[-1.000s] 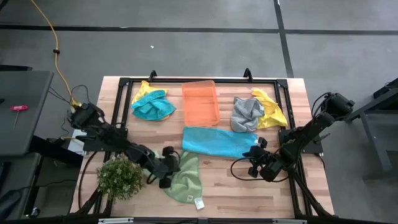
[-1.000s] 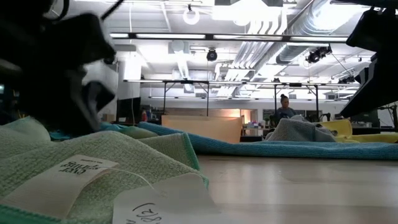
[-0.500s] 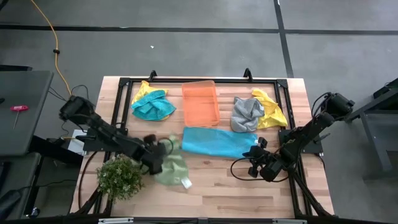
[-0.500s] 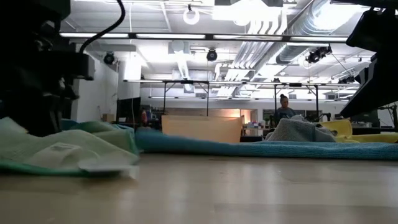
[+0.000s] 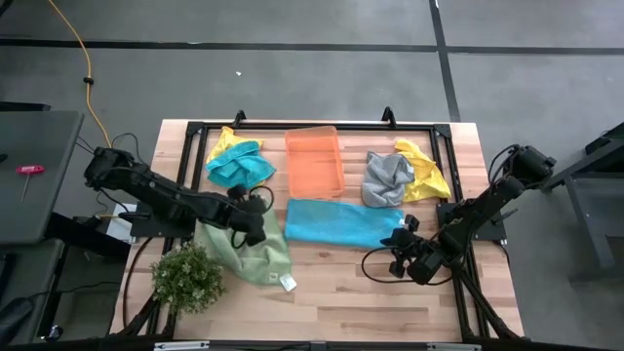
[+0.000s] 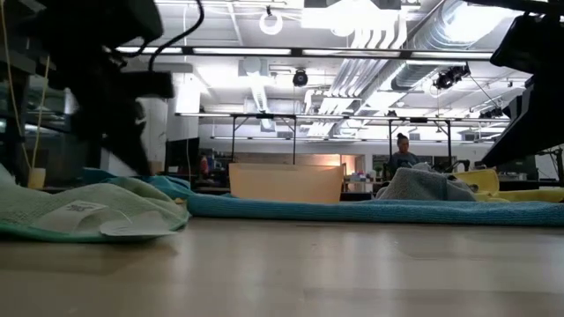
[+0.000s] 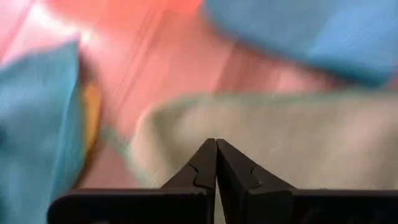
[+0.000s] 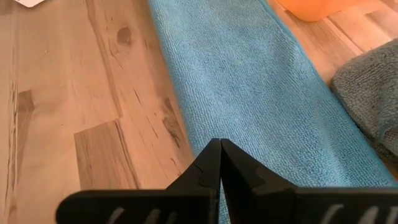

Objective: Fold microfiber towels
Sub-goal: Fold the bottom blue microfiber cloth

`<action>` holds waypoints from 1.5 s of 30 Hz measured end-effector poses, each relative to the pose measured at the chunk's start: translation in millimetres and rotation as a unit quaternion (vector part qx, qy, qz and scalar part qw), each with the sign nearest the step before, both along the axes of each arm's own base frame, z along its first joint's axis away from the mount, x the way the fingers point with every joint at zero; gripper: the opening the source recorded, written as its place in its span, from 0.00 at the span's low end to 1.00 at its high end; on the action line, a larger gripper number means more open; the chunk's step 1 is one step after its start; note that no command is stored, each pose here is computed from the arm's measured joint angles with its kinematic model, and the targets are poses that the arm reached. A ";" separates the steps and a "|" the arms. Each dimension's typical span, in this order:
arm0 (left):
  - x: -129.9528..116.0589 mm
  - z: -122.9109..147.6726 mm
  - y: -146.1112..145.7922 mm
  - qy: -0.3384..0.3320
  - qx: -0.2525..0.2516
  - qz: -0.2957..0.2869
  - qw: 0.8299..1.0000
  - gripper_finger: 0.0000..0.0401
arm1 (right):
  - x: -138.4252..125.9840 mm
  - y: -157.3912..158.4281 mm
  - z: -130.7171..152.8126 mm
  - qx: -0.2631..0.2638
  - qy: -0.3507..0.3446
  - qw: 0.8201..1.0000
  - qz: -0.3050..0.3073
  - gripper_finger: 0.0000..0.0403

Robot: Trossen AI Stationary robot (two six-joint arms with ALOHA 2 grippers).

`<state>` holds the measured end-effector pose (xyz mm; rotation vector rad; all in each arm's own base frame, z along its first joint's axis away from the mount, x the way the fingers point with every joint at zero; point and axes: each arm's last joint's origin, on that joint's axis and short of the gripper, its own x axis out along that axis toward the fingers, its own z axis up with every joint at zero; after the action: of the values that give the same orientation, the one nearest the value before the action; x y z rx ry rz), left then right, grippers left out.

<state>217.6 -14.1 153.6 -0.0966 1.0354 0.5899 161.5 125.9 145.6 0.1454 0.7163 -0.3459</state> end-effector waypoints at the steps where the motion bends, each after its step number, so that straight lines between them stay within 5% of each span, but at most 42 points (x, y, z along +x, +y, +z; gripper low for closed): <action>1: 4.1 1.7 0.1 -0.012 -0.002 -0.022 1.000 0.00 | 0.0 -0.1 0.1 -0.004 0.000 1.000 0.003 0.00; 6: 24.0 8.1 -3.9 -0.085 -0.011 -0.107 0.991 0.00 | 0.3 -0.5 0.5 -0.013 -0.006 1.000 0.000 0.00; 14: 50.5 -7.6 6.9 -0.136 0.005 -0.109 0.985 0.00 | 6.5 -16.6 -2.5 0.015 -0.001 0.996 -0.084 0.00; 22: 71.9 -45.5 11.7 -0.152 -0.052 -0.138 0.977 0.00 | 18.5 -42.9 -16.0 0.046 0.060 0.982 -0.171 0.00; 30: 74.3 -67.2 -4.6 -0.130 -0.094 -0.143 0.977 0.00 | 16.4 -47.1 -20.5 0.053 0.103 0.977 -0.179 0.00; 38: 61.6 -58.4 -29.2 -0.095 -0.115 -0.181 0.972 0.00 | 4.8 -51.8 -19.1 0.041 0.100 0.964 -0.244 0.00; 45: 51.0 -49.2 -35.4 -0.067 -0.094 -0.187 0.976 0.00 | 14.4 -50.3 -17.6 0.071 0.067 0.966 -0.239 0.00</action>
<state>268.6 -49.5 104.5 -0.1029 0.9454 0.1401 175.9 75.6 128.0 0.4374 0.8369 -0.7726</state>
